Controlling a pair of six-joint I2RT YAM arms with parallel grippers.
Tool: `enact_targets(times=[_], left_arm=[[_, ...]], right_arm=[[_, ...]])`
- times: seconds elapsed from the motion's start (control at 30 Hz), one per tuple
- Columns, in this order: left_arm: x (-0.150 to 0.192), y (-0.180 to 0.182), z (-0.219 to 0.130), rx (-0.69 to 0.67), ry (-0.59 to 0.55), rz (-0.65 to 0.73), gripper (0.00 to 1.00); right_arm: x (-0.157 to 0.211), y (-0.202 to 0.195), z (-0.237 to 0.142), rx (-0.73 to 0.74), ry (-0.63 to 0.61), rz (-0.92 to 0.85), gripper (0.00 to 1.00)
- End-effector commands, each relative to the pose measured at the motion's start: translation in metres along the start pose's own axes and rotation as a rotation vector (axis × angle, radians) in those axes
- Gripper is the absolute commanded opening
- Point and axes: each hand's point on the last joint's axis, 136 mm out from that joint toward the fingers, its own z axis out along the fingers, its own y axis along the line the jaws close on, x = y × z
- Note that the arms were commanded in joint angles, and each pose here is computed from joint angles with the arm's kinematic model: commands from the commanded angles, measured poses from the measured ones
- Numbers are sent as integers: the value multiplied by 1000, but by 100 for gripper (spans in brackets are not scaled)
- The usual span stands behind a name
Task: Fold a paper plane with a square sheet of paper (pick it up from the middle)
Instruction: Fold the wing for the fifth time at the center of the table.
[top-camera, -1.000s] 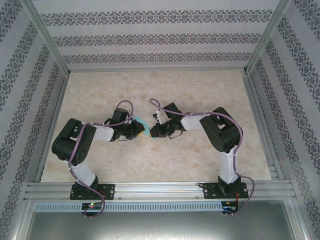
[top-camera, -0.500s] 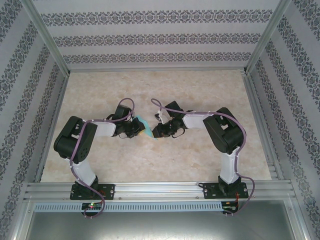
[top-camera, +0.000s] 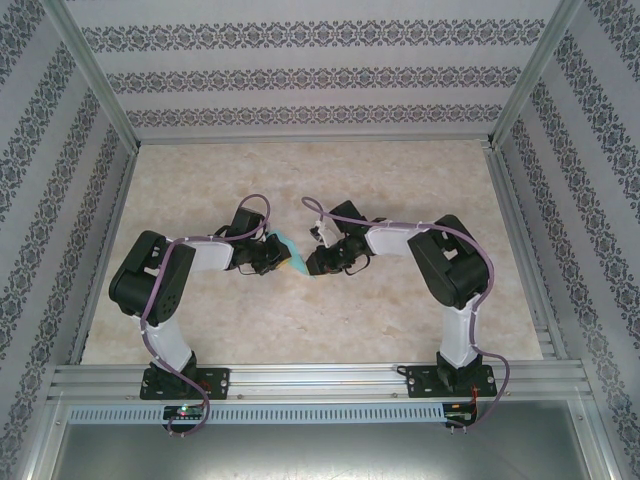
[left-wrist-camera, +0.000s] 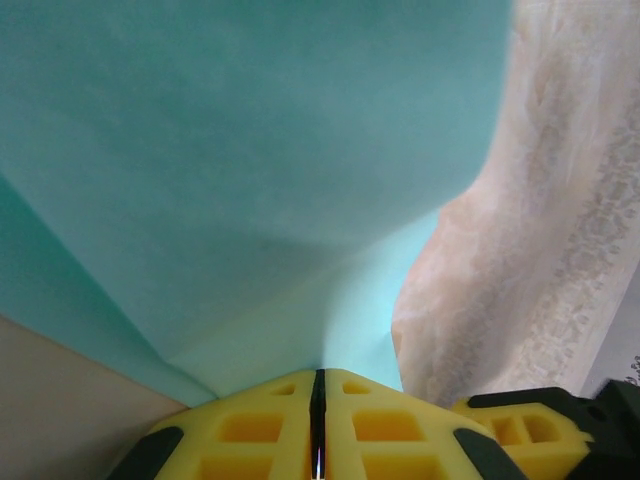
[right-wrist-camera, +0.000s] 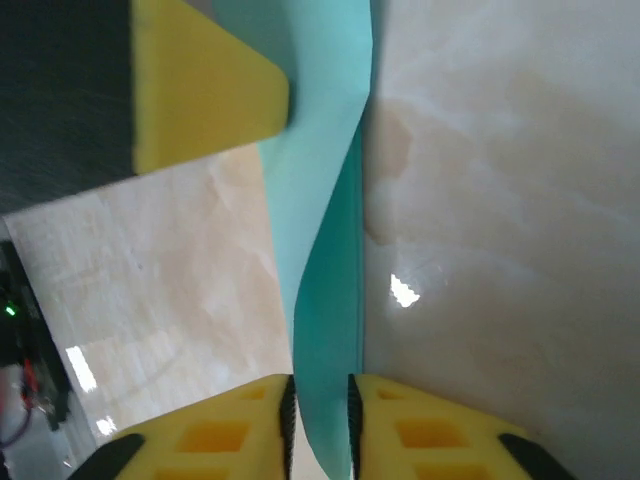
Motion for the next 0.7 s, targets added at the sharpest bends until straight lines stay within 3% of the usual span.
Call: enact_targets(times=[0.0, 0.33, 0.67], left_arm=[[20, 76, 8, -278, 26, -74, 12], [21, 76, 8, -271, 28, -75, 12], [21, 76, 8, -271, 29, -74, 12]], right_arm=[[-22, 23, -25, 3, -99, -21, 30], [-25, 37, 4, 92, -63, -40, 9], [-21, 29, 23, 151, 2, -40, 4]])
